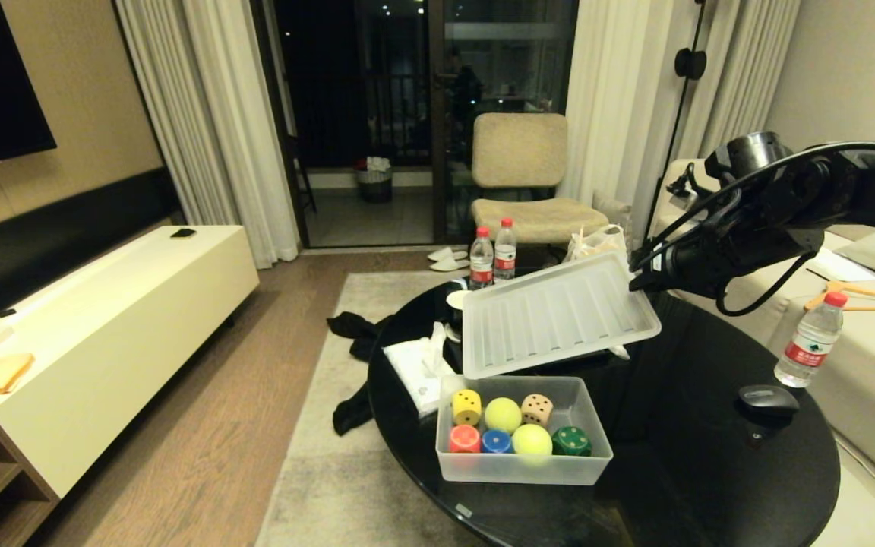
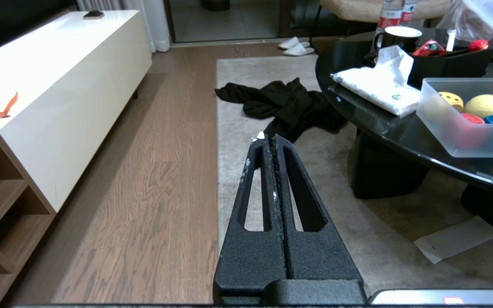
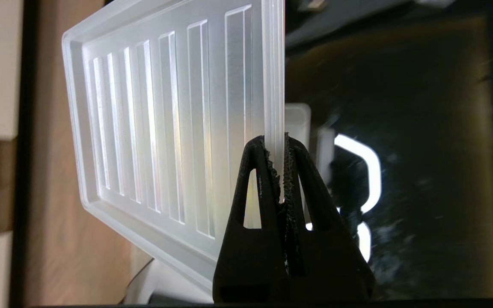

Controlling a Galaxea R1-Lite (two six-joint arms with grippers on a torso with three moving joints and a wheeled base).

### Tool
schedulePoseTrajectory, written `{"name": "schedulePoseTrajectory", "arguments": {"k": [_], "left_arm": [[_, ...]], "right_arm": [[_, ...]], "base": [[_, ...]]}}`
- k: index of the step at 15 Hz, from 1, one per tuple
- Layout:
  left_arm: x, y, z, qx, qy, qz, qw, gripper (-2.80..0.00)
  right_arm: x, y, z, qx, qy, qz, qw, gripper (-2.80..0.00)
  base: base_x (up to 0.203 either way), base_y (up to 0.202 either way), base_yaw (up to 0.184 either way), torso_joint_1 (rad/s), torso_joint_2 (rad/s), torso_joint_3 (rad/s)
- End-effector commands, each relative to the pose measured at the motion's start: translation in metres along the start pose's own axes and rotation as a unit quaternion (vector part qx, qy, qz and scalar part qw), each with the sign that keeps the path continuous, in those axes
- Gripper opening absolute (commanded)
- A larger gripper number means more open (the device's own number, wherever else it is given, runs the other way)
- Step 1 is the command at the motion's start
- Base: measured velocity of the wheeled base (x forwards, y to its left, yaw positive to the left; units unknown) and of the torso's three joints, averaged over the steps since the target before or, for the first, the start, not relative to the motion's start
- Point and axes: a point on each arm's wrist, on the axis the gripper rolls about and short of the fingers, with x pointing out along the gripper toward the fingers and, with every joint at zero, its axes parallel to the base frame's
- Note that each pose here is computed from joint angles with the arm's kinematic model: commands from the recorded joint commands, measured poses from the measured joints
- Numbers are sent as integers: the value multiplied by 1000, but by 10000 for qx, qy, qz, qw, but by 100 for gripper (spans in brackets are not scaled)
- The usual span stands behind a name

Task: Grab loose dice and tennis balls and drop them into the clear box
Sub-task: Close the lid

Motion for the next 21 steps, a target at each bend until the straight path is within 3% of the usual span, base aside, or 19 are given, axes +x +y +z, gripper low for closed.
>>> {"name": "schedulePoseTrajectory", "arguments": {"k": [1, 3, 6, 13, 21], "left_arm": [[0, 0, -1, 0, 17, 0, 10000, -280], [0, 0, -1, -5, 17, 0, 10000, -280], [0, 0, -1, 1, 18, 0, 10000, -280], [0, 0, -1, -5, 17, 1, 10000, -280], [0, 0, -1, 2, 17, 0, 10000, -280]], "right_arm": [[13, -3, -7, 149, 416, 429, 9981, -280], [24, -5, -10, 462, 640, 768, 9939, -280], [41, -13, -15, 665, 849, 810, 9909, -280], [79, -27, -28, 765, 1226, 729, 9868, -280], [106, -39, -38, 577, 1420, 717, 9856, -280]], "base": [[0, 0, 0, 0, 0, 0], [0, 0, 0, 0, 0, 0], [0, 0, 0, 0, 0, 0], [0, 0, 0, 0, 0, 0], [0, 0, 0, 0, 0, 0]]}}
